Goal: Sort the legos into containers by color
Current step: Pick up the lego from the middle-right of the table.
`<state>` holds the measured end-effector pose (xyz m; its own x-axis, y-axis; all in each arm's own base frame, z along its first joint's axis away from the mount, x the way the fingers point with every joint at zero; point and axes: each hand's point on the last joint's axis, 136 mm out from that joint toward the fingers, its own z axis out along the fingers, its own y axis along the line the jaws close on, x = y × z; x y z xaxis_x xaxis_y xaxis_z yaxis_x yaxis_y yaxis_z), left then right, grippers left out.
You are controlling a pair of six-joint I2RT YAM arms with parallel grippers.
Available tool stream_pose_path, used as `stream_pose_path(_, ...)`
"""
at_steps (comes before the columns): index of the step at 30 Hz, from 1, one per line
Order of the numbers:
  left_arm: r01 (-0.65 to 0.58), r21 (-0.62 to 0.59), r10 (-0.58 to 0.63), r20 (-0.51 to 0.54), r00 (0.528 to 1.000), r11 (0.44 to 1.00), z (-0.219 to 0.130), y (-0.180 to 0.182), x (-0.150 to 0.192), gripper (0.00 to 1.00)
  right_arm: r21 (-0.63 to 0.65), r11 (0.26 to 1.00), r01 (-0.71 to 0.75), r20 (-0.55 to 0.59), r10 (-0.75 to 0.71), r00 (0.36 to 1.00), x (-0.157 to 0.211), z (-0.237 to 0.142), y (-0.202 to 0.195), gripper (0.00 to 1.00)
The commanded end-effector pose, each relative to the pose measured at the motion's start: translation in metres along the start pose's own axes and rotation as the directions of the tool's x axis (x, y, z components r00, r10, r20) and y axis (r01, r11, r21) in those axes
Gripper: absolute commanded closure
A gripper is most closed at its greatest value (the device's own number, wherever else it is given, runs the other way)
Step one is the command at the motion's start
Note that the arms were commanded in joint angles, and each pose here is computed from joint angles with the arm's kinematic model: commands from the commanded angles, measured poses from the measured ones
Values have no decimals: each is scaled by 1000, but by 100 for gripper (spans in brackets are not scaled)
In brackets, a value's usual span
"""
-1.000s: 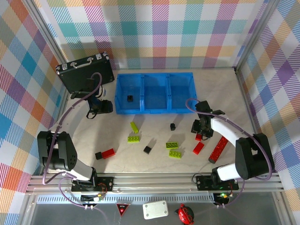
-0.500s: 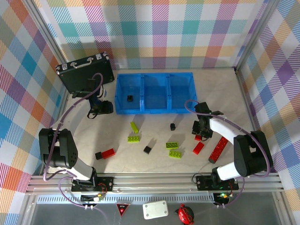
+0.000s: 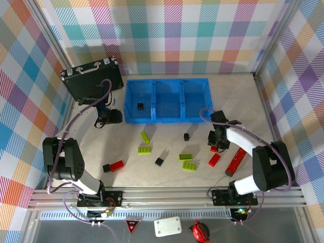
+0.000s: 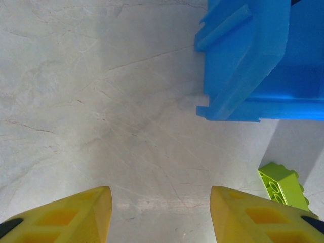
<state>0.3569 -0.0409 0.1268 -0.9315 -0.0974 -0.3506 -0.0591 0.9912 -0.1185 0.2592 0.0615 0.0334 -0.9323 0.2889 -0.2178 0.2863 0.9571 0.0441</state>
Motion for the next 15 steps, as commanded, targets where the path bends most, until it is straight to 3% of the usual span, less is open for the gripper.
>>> stream_pose_path(1, -7, -17, 7, 19, 1000, 1000, -9, 6, -7, 46, -8, 1000, 5, 26, -5, 1000, -8, -15, 0, 64)
stream_pose_path(15, -7, -10, 7, 35, 999, 1000, -14, 5, -9, 46, -88, 987, 134, 111, -124, 986, -46, -71, 28, 66)
